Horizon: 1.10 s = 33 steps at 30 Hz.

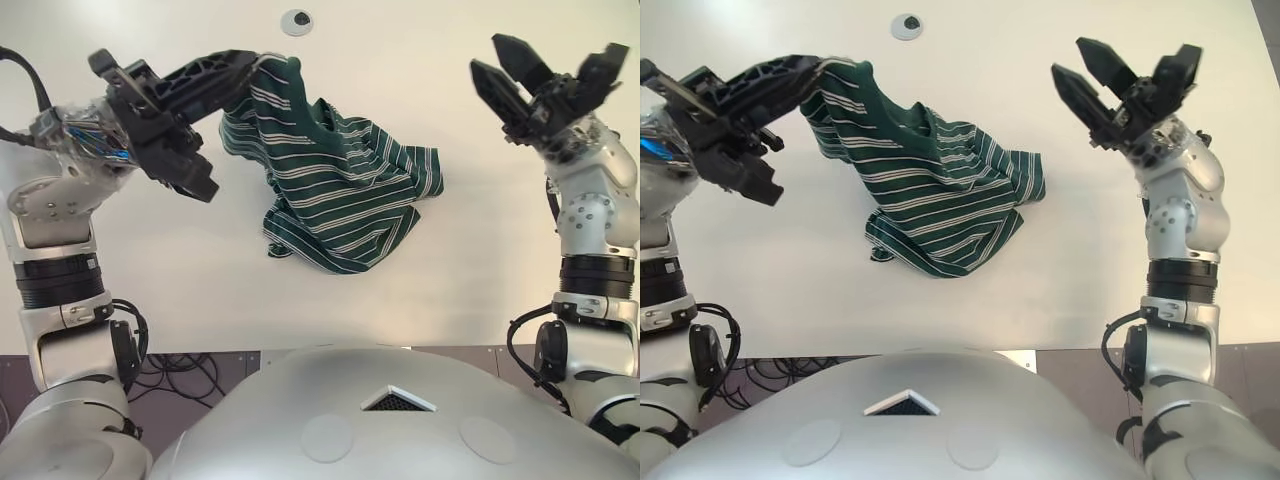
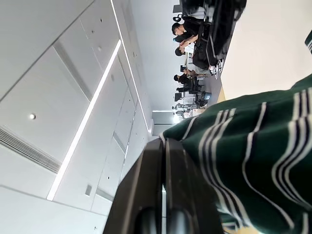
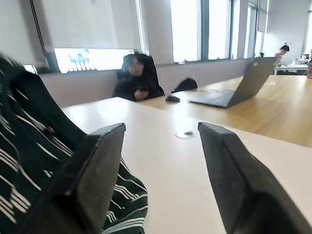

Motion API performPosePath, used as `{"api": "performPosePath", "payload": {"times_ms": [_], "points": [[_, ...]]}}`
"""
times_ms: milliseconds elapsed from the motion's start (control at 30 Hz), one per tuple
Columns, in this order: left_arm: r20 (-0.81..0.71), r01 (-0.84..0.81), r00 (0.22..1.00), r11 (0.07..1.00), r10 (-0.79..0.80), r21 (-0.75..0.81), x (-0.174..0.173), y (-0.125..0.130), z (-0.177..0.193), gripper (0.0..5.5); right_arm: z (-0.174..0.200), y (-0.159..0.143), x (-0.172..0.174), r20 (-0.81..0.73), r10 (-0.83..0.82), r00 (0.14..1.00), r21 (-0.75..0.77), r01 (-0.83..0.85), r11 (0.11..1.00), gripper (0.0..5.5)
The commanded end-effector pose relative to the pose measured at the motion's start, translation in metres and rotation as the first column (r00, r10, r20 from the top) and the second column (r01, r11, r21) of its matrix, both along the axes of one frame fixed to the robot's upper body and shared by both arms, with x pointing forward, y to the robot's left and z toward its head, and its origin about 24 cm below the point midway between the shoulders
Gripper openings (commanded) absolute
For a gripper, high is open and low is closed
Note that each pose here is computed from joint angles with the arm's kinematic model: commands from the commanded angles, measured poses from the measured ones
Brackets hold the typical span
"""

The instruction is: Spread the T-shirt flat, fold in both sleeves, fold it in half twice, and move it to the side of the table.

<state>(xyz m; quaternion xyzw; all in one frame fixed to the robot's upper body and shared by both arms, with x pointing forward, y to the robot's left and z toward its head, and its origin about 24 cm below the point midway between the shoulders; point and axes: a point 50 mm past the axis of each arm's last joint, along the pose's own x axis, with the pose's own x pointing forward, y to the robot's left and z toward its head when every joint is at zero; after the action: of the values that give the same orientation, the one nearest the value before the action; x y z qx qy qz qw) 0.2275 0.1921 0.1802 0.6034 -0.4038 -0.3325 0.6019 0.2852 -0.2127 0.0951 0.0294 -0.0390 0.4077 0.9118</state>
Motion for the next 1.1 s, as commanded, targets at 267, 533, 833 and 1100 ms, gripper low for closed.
{"api": "performPosePath", "payload": {"times_ms": [267,533,833,1100], "points": [[-0.173,0.105,0.982,0.985,-0.08,0.14,-0.028,-0.022,-0.019,0.0,-0.073,0.048,-0.008,-0.193,0.26,0.946,-0.539,-0.324,0.778,2.74],[-0.189,-0.035,0.978,0.968,0.084,0.249,-0.01,-0.001,-0.034,0.0,-0.078,0.04,-0.063,-0.406,0.508,0.76,-0.485,-0.65,0.585,2.74],[-0.199,-0.102,0.967,0.962,0.156,0.255,-0.002,0.015,-0.041,0.0,-0.033,0.058,-0.088,-0.352,0.631,0.691,-0.291,-0.722,0.628,2.74],[-0.209,-0.098,0.966,0.966,0.149,0.237,-0.003,0.015,-0.045,0.0,-0.004,0.033,-0.053,-0.321,0.478,0.818,-0.166,-0.545,0.822,2.74]]}}
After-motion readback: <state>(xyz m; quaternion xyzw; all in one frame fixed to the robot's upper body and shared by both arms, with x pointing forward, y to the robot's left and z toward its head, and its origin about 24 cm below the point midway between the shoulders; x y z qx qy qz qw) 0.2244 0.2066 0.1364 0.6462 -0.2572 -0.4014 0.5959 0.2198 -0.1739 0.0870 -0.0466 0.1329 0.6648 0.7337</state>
